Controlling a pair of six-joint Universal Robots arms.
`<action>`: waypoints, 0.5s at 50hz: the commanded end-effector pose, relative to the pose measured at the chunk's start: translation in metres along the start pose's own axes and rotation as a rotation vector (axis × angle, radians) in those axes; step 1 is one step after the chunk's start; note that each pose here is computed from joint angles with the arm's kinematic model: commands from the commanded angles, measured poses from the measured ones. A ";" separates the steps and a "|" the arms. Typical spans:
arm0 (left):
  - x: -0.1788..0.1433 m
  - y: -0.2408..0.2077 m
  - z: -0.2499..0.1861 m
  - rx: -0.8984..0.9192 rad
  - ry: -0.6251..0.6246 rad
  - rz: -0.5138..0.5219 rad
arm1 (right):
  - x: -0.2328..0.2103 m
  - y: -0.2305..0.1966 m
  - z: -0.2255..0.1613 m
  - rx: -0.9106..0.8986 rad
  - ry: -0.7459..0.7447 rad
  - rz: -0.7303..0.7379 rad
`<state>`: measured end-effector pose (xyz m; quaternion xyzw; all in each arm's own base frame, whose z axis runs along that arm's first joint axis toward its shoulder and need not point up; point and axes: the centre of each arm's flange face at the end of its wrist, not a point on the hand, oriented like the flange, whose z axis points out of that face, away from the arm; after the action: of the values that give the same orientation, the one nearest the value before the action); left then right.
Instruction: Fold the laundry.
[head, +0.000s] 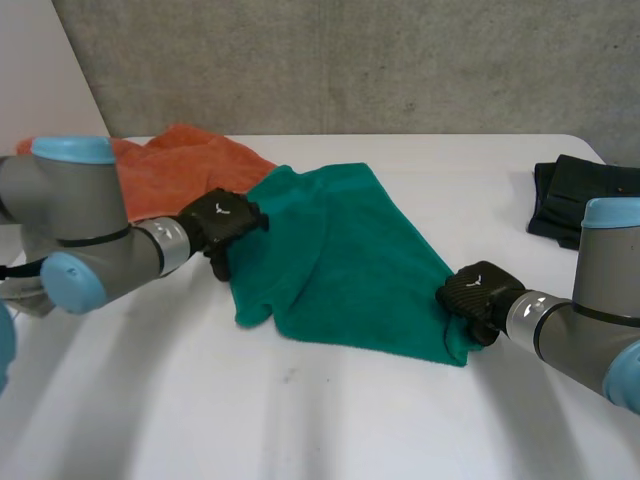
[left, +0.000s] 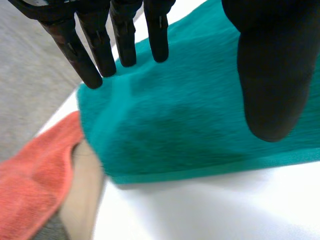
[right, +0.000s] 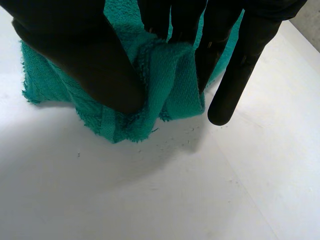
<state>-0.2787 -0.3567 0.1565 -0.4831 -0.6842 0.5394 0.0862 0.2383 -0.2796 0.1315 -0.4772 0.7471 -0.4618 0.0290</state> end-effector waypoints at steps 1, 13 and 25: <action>0.024 -0.008 -0.048 -0.118 0.136 -0.106 | 0.000 0.001 0.000 -0.003 0.001 0.004; 0.054 0.007 -0.049 -0.101 0.165 -0.171 | -0.002 -0.001 -0.004 -0.004 0.003 0.003; 0.069 0.018 -0.024 -0.126 0.064 -0.146 | -0.002 -0.001 -0.011 -0.003 0.008 0.014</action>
<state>-0.2838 -0.2855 0.1344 -0.4574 -0.7429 0.4662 0.1469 0.2362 -0.2727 0.1363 -0.4728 0.7501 -0.4616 0.0277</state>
